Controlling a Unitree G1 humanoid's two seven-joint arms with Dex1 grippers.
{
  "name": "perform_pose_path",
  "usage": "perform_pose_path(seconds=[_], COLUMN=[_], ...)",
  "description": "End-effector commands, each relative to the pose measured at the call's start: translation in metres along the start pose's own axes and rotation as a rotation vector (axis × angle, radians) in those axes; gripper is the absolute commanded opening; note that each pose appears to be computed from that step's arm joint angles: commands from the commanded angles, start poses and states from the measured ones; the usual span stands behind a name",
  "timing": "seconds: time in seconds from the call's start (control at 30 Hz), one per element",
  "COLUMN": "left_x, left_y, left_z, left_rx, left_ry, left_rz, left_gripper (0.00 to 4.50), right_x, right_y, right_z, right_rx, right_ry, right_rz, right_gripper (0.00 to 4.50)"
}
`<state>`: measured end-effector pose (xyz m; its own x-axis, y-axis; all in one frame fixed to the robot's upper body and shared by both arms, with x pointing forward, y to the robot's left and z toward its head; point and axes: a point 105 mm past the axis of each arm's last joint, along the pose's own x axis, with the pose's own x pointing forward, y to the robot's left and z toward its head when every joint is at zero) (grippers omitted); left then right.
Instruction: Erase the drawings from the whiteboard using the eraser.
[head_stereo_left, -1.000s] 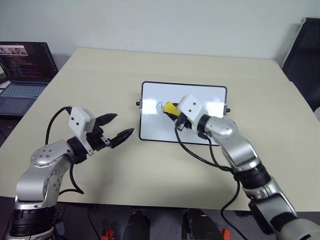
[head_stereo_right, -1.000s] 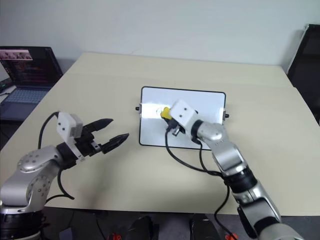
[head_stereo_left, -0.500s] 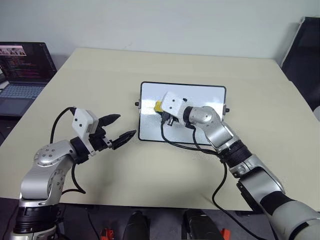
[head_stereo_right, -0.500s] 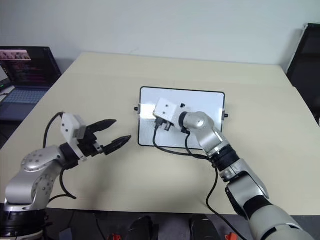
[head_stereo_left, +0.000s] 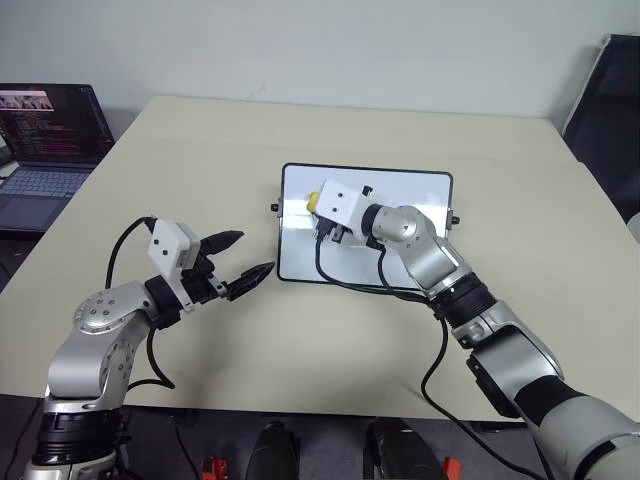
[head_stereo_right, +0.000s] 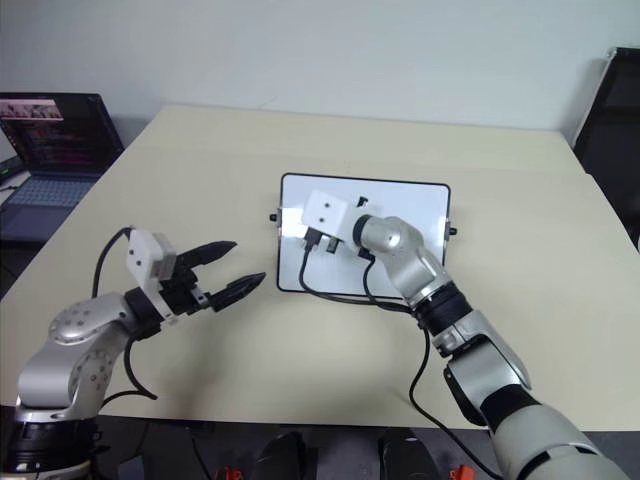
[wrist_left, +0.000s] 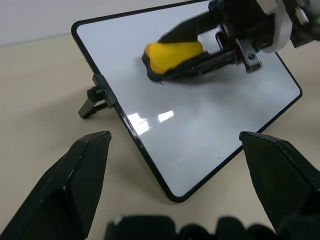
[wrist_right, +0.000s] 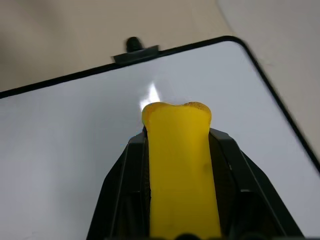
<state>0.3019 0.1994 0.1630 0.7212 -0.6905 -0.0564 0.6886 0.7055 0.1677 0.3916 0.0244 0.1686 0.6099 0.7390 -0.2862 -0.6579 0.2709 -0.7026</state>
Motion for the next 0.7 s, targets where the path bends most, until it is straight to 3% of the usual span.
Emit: perform_pose_path(seconds=[0.03, 0.17, 0.23, 0.33, 0.53, 0.63, 0.7], left_x=[0.003, 0.004, 0.005, 0.006, 0.007, 0.009, 0.01], left_y=[-0.003, -0.004, -0.004, -0.004, -0.004, -0.005, -0.005], left_z=[0.01, 0.01, 0.01, 0.011, 0.011, 0.012, 0.013], left_rx=[0.035, 0.034, 0.034, 0.034, 0.033, 0.033, 0.033], left_ry=[-0.029, -0.031, -0.032, -0.034, -0.037, -0.039, -0.04], left_rz=[-0.017, -0.02, -0.023, -0.024, -0.028, -0.032, -0.036], left_gripper=[4.5, 4.5, 4.5, 4.5, 4.5, 4.5, 4.5], right_x=[-0.003, -0.007, -0.01, -0.01, -0.015, -0.016, -0.018], right_y=[0.011, -0.035, -0.046, -0.041, 0.008, -0.002, -0.029], right_z=[-0.009, -0.01, -0.01, -0.018, -0.037, -0.037, -0.035], right_rx=[-0.014, -0.061, -0.067, -0.065, -0.063, -0.077, -0.092], right_ry=[0.037, 0.052, 0.051, 0.076, 0.131, 0.136, 0.138], right_rz=[0.067, -0.19, -0.241, -0.201, 0.076, 0.009, -0.145], right_gripper=[1.24, 1.24, 1.24, 1.24, 1.24, 1.24, 1.24])
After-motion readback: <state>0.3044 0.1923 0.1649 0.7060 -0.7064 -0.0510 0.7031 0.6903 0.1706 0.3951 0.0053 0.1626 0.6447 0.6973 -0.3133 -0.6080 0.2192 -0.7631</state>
